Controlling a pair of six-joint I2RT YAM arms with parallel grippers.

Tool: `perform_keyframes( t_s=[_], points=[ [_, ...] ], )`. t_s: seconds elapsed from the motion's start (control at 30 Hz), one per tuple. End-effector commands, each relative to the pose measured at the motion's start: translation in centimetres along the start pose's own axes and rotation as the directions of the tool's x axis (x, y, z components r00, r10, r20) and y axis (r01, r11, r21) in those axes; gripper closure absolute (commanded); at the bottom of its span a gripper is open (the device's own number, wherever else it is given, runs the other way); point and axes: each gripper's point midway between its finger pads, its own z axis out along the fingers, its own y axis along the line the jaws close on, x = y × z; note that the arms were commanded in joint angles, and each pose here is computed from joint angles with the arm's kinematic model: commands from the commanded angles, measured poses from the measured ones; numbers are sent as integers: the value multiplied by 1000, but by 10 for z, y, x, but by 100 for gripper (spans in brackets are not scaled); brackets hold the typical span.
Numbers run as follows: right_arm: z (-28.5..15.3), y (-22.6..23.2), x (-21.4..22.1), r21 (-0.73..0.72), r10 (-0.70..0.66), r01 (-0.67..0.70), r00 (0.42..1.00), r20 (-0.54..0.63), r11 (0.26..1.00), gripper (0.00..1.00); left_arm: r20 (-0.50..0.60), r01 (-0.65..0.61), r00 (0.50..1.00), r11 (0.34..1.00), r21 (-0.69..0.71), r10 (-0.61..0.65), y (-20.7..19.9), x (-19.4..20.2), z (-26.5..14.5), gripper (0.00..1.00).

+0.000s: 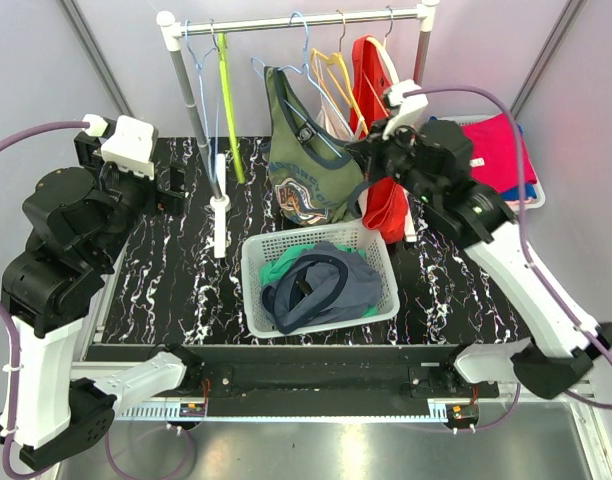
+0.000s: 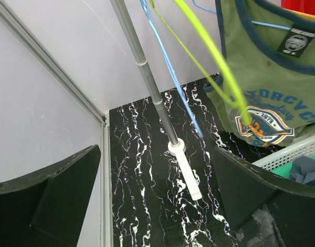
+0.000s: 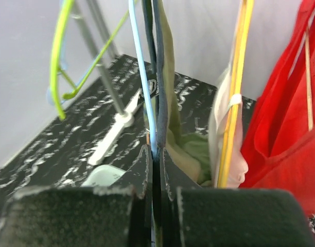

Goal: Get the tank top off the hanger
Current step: Pick up the hanger from the clothesline.

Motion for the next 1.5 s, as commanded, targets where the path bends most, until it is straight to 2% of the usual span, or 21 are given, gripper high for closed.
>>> perform_keyframes(
  t_s=[0.0, 0.23, 0.43, 0.8, 1.1, 1.47],
  points=[
    [-74, 31, -82, -155, 62, -30, 976, 207, 987, 100, 34, 10, 999, 1000, 10, -10, -2, -7, 2, 1],
    [-170, 55, -147, -292, 99, 7, 933, 346, 957, 100, 23, 3, 1000, 1000, 13, -3, -3, -4, 3, 1],
    [-224, 70, -188, -376, 146, 35, 886, 441, 926, 100, 19, 6, 1000, 1000, 18, -7, -4, -3, 4, 1],
    [-255, 85, -213, -460, 188, 64, 856, 482, 886, 100, 23, 12, 1000, 999, 30, -12, -5, -5, 2, 1],
    [-286, 87, -239, -463, 200, 91, 818, 540, 882, 100, 20, 13, 1000, 999, 34, -14, -6, -4, 2, 1],
    [-295, 81, -233, -441, 193, 80, 819, 540, 894, 100, 24, 16, 1000, 999, 41, -17, -6, -5, 0, 1]
  ],
)
